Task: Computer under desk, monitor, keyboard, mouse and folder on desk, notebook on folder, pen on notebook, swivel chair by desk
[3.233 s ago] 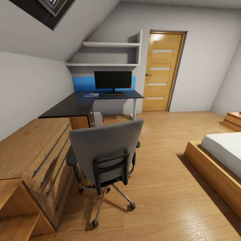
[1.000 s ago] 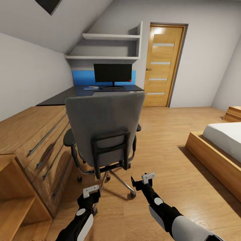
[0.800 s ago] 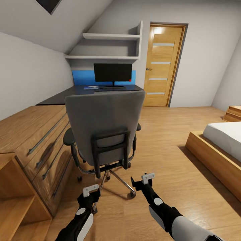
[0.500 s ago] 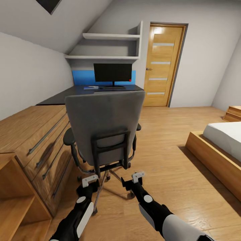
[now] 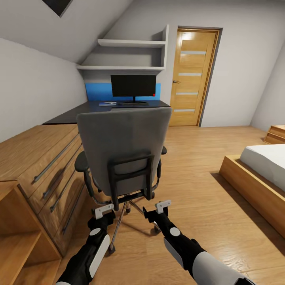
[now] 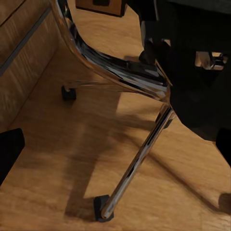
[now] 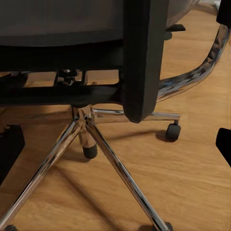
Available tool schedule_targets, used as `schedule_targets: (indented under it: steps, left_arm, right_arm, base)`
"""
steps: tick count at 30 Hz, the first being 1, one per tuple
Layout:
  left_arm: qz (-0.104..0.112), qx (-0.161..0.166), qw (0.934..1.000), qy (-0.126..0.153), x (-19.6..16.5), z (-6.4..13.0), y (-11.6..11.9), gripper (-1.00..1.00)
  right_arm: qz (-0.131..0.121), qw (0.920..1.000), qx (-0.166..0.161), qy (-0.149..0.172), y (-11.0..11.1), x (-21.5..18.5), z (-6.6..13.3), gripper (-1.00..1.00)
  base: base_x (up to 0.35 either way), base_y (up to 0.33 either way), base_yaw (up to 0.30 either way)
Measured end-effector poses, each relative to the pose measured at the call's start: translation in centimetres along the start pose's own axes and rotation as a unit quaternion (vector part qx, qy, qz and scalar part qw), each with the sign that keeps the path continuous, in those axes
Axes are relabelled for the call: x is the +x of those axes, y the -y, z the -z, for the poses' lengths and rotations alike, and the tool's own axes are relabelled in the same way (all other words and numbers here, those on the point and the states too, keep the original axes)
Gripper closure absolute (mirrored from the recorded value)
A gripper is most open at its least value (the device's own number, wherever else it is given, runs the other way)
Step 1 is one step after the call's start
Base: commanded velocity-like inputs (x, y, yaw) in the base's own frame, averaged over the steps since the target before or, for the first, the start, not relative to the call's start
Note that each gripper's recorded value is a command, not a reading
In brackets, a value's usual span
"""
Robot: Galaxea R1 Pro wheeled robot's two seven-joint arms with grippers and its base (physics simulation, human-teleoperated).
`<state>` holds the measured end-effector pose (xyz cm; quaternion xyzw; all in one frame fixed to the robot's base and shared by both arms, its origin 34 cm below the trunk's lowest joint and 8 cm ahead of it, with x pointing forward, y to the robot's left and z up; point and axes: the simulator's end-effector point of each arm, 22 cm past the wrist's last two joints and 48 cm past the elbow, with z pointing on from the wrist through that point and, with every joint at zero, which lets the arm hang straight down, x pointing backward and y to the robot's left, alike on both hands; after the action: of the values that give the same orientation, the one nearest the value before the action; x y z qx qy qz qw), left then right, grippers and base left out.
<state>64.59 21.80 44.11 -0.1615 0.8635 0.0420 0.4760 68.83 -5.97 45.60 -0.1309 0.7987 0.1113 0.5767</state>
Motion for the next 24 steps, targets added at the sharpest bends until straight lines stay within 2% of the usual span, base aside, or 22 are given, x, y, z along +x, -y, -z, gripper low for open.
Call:
schedule_targets:
  steps: [17, 24]
  left_arm:
    - [-0.023, 0.0, 0.9989, -0.041, 4.3, -0.2, 0.0, -1.0]
    - [-0.065, 0.036, 0.9966, -0.035, 4.9, 0.7, 3.3, -1.0]
  right_arm:
    - [-0.002, 1.0, 0.005, -0.001, 0.4, 0.1, 0.0, -1.0]
    - [-0.002, 1.0, 0.005, -0.001, 0.4, 0.1, 0.0, -1.0]
  base:
    - [0.0, 0.0, 0.0]
    - [0.0, 0.0, 0.0]
